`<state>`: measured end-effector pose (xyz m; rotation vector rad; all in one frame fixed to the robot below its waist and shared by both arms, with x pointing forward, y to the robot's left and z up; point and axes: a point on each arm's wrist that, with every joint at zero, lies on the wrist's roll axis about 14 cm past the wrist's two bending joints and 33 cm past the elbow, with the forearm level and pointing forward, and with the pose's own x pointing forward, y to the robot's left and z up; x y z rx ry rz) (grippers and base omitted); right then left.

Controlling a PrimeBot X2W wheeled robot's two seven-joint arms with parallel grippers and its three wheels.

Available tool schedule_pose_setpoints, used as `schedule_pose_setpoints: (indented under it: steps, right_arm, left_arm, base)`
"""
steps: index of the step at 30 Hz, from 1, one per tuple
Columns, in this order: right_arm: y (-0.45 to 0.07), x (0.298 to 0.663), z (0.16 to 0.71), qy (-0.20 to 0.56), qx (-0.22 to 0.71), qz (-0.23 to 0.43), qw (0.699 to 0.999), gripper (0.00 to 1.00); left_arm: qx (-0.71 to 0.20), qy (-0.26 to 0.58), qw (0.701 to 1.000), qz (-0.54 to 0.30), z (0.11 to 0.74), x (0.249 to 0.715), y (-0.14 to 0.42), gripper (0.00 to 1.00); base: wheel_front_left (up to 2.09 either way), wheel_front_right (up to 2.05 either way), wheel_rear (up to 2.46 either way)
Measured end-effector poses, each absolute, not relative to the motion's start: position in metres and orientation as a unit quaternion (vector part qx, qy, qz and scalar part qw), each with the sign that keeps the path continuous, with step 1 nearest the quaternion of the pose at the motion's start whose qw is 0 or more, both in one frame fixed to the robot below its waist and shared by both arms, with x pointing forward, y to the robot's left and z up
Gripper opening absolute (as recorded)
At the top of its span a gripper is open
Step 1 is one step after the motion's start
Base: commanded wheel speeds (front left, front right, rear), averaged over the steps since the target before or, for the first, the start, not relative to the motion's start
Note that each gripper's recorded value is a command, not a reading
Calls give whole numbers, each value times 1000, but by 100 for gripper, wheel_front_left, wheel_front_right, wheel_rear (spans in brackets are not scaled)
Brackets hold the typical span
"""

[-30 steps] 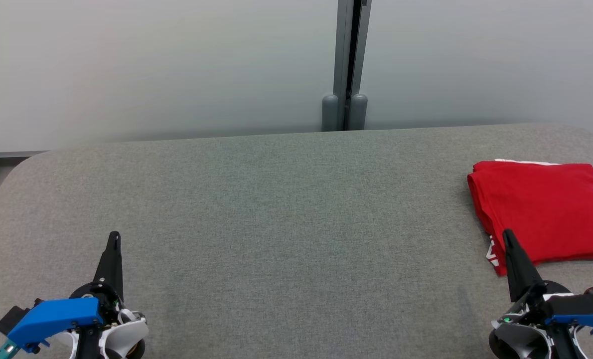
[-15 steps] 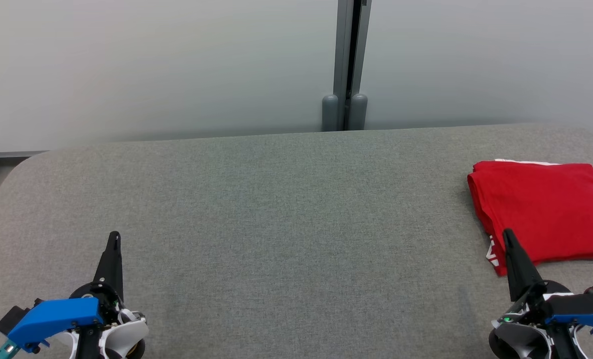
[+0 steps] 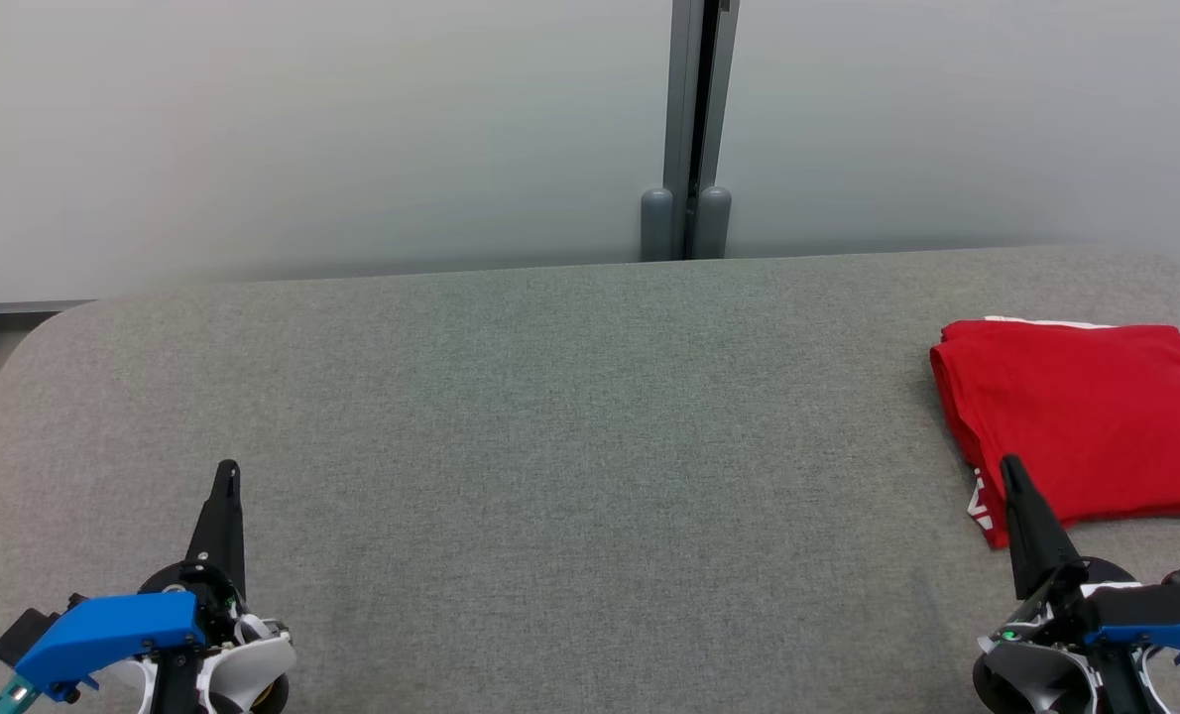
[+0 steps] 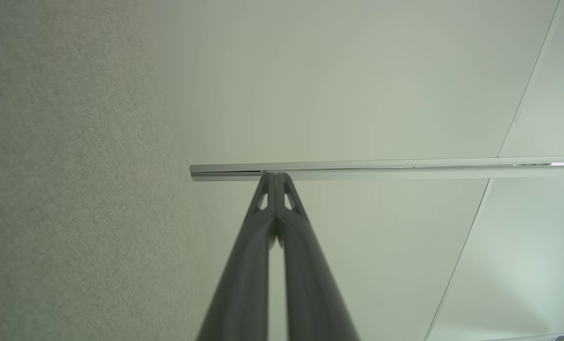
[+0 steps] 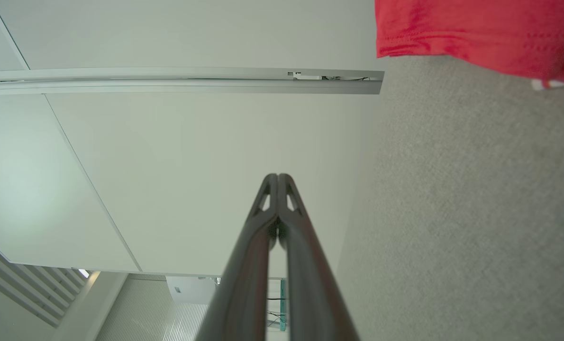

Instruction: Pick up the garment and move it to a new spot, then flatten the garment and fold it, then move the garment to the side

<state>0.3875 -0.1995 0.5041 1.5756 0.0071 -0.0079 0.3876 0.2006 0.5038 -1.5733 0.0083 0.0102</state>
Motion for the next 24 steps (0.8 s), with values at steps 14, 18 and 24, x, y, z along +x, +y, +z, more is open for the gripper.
schedule_pose_setpoints:
  steps: [14, 18, 24]
  right_arm:
    - [-200, 388, 504, 3, 709, -4, 705, 0]
    - [-200, 388, 504, 3, 709, -4, 705, 0]
    - [-200, 388, 504, 3, 709, -4, 705, 0]
  left_arm:
    - [-708, 4, 706, 5, 504, 388, 201, 0]
    - [-708, 4, 706, 5, 504, 388, 201, 0]
    - [-708, 4, 706, 5, 504, 388, 201, 0]
  base:
    - [0, 0, 0]
    - [0, 0, 0]
    - [0, 0, 0]
